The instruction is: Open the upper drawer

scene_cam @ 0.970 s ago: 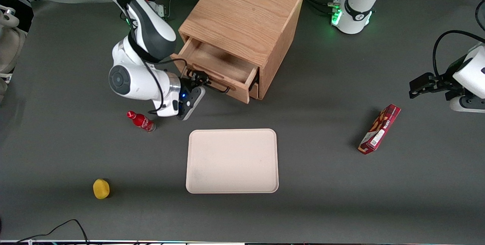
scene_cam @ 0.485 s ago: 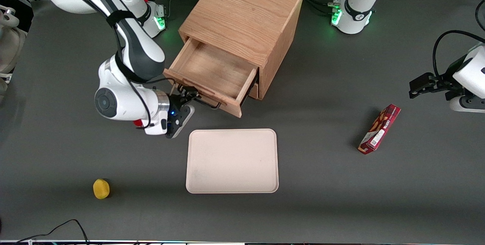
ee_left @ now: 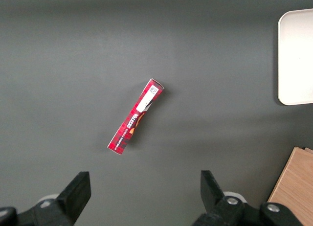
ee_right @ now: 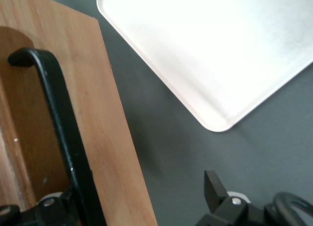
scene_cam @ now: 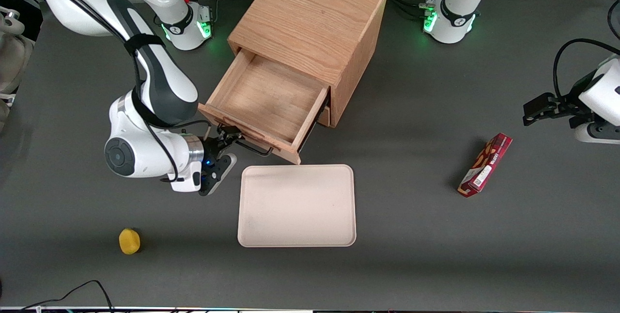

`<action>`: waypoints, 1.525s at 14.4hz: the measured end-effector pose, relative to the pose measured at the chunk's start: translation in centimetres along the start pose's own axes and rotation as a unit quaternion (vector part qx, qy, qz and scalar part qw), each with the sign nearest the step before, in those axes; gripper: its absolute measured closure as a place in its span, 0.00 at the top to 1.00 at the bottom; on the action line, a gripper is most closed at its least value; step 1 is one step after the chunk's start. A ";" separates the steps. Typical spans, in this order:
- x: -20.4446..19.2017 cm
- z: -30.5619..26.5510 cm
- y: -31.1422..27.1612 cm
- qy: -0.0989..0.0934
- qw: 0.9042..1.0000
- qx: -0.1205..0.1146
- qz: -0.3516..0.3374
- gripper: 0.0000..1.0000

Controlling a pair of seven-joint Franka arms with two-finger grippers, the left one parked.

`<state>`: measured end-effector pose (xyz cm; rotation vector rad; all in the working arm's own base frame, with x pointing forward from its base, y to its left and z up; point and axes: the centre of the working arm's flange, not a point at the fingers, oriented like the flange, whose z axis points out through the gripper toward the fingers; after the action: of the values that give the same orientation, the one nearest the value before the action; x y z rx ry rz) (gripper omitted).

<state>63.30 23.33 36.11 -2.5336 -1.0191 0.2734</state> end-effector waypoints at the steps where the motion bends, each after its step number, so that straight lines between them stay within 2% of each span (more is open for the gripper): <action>1: 0.0 -0.7 0.5 -0.005 1.000 -0.002 0.001 1.00; 7: 0.0 -3.7 2.9 -0.009 1.000 0.000 0.003 1.00; 10: -0.1 -6.8 1.7 -0.014 1.000 0.003 -0.007 1.00; 11: -0.2 -8.8 0.7 -0.009 1.000 -0.002 -0.014 1.00; 12: -0.4 -11.0 -0.5 0.002 1.000 -0.012 -0.019 1.00; 14: -1.7 -16.1 -3.6 0.022 0.999 -0.047 -0.009 1.00; 17: -5.5 -22.6 -9.9 0.035 0.992 -0.085 0.091 1.00; 18: -6.8 -24.3 -11.7 0.042 0.985 -0.095 0.137 1.00; 19: -8.0 -25.8 -13.2 0.055 0.974 -0.108 0.191 1.00; 20: -9.2 -27.1 -14.3 0.067 0.957 -0.126 0.251 1.00; 22: -11.2 -28.7 -15.6 0.092 0.914 -0.157 0.363 1.00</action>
<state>54.86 17.54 69.10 -3.0688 -0.0046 0.0609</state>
